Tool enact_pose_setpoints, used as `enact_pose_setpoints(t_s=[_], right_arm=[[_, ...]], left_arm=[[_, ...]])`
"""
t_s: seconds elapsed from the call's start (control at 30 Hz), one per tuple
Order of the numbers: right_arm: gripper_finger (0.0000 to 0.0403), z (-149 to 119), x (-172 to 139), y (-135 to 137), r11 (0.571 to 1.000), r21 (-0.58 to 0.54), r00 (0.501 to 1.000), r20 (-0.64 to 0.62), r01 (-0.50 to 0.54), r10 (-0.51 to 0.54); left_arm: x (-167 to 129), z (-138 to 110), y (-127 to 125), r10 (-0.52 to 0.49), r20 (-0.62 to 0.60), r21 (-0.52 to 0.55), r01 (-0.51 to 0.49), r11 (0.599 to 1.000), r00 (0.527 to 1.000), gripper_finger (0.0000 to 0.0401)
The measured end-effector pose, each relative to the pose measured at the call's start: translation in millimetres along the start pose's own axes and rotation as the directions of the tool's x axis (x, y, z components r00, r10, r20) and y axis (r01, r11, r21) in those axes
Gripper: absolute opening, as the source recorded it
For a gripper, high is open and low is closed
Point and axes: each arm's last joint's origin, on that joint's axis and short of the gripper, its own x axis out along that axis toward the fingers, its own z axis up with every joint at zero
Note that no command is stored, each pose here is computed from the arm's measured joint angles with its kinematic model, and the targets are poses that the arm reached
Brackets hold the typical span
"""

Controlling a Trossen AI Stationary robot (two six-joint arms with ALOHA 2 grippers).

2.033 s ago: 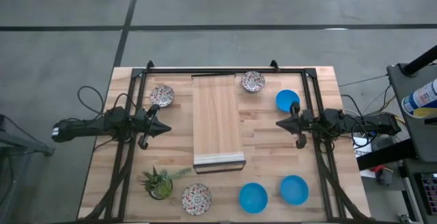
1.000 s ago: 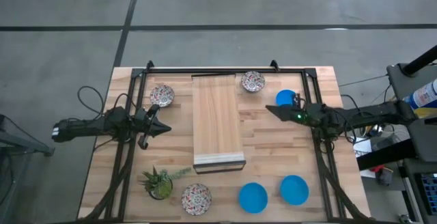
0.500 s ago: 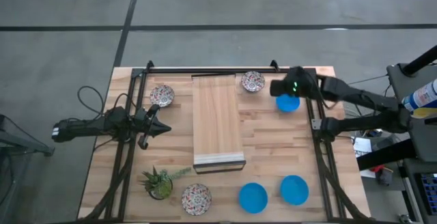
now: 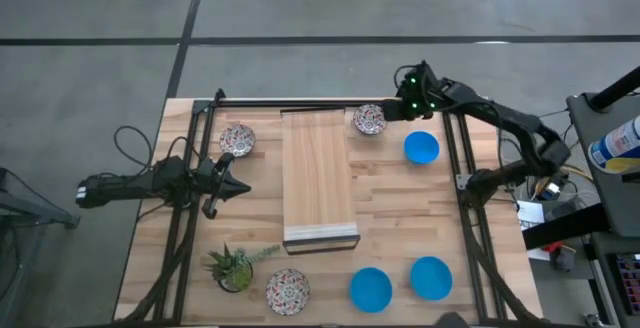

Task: Pick & Place Mini bowls
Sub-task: Put the top right white bowl on the shelf

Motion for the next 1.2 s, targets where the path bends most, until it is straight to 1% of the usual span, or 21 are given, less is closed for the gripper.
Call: enact_pose_setpoints(t_s=[0.07,0.13,0.2,0.27,0.37,0.47,0.53,0.57,0.63,0.73,1.0,1.2], right_arm=[[0.0012,3.9,11.5,-2.6,1.0,0.02,0.999,-0.029,0.023,-0.022],[0.0025,9.0,20.5,-1.6,0.999,0.031,0.998,-0.046,0.036,-0.034],[0.0048,16.1,26.8,1.9,0.999,0.033,0.998,-0.048,0.04,-0.038],[0.0079,22.6,33.1,4.9,0.997,0.064,0.998,-0.052,0.05,-0.047],[0.0126,34.9,37.3,10.4,0.995,0.072,0.997,-0.049,0.068,-0.065],[0.016,44.1,34.6,14.6,0.989,0.048,0.99,-0.045,0.139,-0.137],[0.0173,47.9,34.4,14.6,0.974,0.028,0.973,-0.047,0.226,-0.225],[0.0177,50.4,34.4,14.5,0.965,0.011,0.964,-0.042,0.262,-0.261],[0.0181,55.1,37.4,14.4,0.958,-0.009,0.957,-0.045,0.287,-0.287],[0.018,58.5,47.7,12.3,0.957,-0.021,0.954,-0.072,0.291,-0.292],[0.0167,53.0,74.2,1.5,0.948,-0.048,0.934,-0.165,0.314,-0.317],[0.0155,48.9,84.4,-4.7,0.942,-0.066,0.924,-0.186,0.328,-0.335]], left_arm=[[0.0,0.0,0.0,0.0,0.0,0.0,0.0,1.0,1.0,0.0],[0.0,0.0,0.0,0.0,0.0,0.0,0.0,1.0,1.0,0.0],[0.0,0.0,0.0,0.0,0.0,0.0,0.0,1.0,1.0,0.0],[0.0,0.0,0.0,0.0,0.0,0.0,0.0,1.0,1.0,0.0],[0.0,0.0,0.0,0.0,0.0,0.0,0.0,1.0,1.0,0.0],[0.0,0.0,0.0,0.0,0.0,0.0,0.0,1.0,1.0,0.0],[0.0,-0.1,0.0,0.0,-0.001,0.0,0.0,1.0,1.0,0.0],[0.0,-0.1,0.0,0.0,-0.001,0.0,0.0,1.0,1.0,0.0],[0.0,-0.1,0.0,0.0,-0.001,0.0,0.0,1.0,1.0,0.0],[0.0,-0.1,0.0,0.0,-0.001,0.0,0.0,1.0,1.0,0.0],[0.0,-0.1,0.0,0.0,-0.001,0.0,0.0,1.0,1.0,0.0],[0.0,-0.1,0.0,0.0,-0.001,0.0,0.0,1.0,1.0,0.0]])
